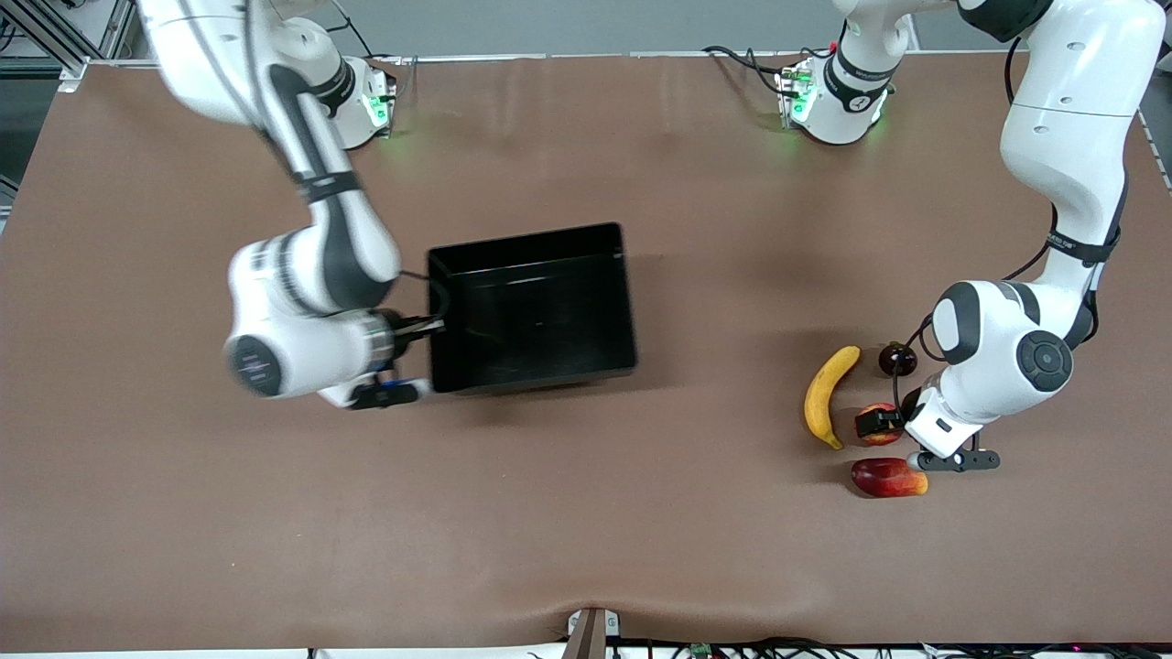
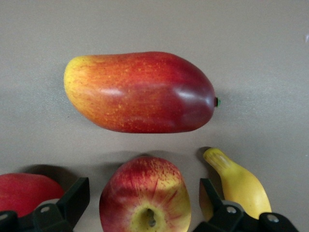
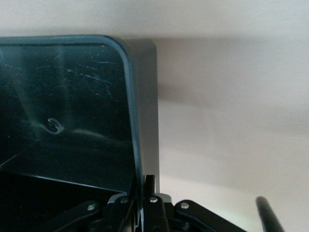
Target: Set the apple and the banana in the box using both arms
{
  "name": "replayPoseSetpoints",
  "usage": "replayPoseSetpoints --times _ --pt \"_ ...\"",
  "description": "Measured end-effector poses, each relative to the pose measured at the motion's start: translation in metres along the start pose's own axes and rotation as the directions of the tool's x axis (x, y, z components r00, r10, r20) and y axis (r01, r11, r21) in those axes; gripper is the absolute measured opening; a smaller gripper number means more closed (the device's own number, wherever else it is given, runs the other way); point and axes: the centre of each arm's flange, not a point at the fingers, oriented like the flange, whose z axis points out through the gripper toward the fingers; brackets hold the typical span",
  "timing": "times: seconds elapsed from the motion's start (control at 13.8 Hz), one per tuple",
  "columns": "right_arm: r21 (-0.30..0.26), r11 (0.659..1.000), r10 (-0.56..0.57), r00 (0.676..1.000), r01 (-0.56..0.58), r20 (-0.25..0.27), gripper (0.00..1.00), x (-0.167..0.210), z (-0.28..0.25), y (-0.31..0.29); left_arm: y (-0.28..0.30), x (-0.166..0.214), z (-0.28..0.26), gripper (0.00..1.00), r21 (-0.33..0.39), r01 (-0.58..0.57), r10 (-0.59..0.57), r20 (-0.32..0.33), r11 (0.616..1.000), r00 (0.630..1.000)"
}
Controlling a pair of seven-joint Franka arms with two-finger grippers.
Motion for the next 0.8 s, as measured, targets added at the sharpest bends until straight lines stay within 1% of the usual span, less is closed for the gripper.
replayPoseSetpoints --times 0.14,0.29,0.36,0.51,0.58,0.65,0.72,0.8 --pt "-0.036 0.999 0.013 1.0 -0.013 -0.003 0.05 -0.004 0.035 -0.039 0.0 -0.002 0.003 1.0 0.0 0.001 -0.001 0.007 1.0 1.0" --pt "-0.063 0.997 0.052 0.998 -0.054 -0.027 0.05 -0.005 0.07 -0.073 -0.001 -0.006 0.007 1.0 0.001 0.002 -0.002 0.019 1.0 1.0" --pt "-0.071 0.994 0.076 0.996 -0.079 -0.047 0.05 -0.005 0.086 -0.088 -0.002 -0.008 0.01 1.0 0.001 0.003 -0.003 0.025 1.0 1.0" --pt "-0.052 0.993 0.107 0.992 -0.11 -0.063 0.05 -0.006 0.11 -0.109 -0.005 -0.012 0.014 1.0 0.002 0.006 -0.006 0.035 1.0 0.999" --pt "-0.039 0.992 0.116 0.991 -0.118 -0.063 0.05 -0.006 0.111 -0.112 -0.005 -0.013 0.015 0.93 0.002 0.006 -0.006 0.038 1.0 0.999" --pt "-0.025 0.991 0.129 0.99 -0.13 -0.06 0.05 -0.006 0.111 -0.111 -0.005 -0.013 0.015 0.81 0.002 0.004 -0.005 0.04 1.0 0.999" --pt "-0.011 0.989 0.144 0.988 -0.145 -0.057 0.06 -0.004 0.109 -0.109 -0.004 -0.013 0.014 0.73 0.002 0.001 -0.001 0.038 1.0 0.999" --pt "-0.001 0.987 0.158 0.986 -0.158 -0.057 0.1 -0.002 0.107 -0.106 -0.004 -0.013 0.014 0.72 0.002 -0.001 0.001 0.04 1.0 0.999"
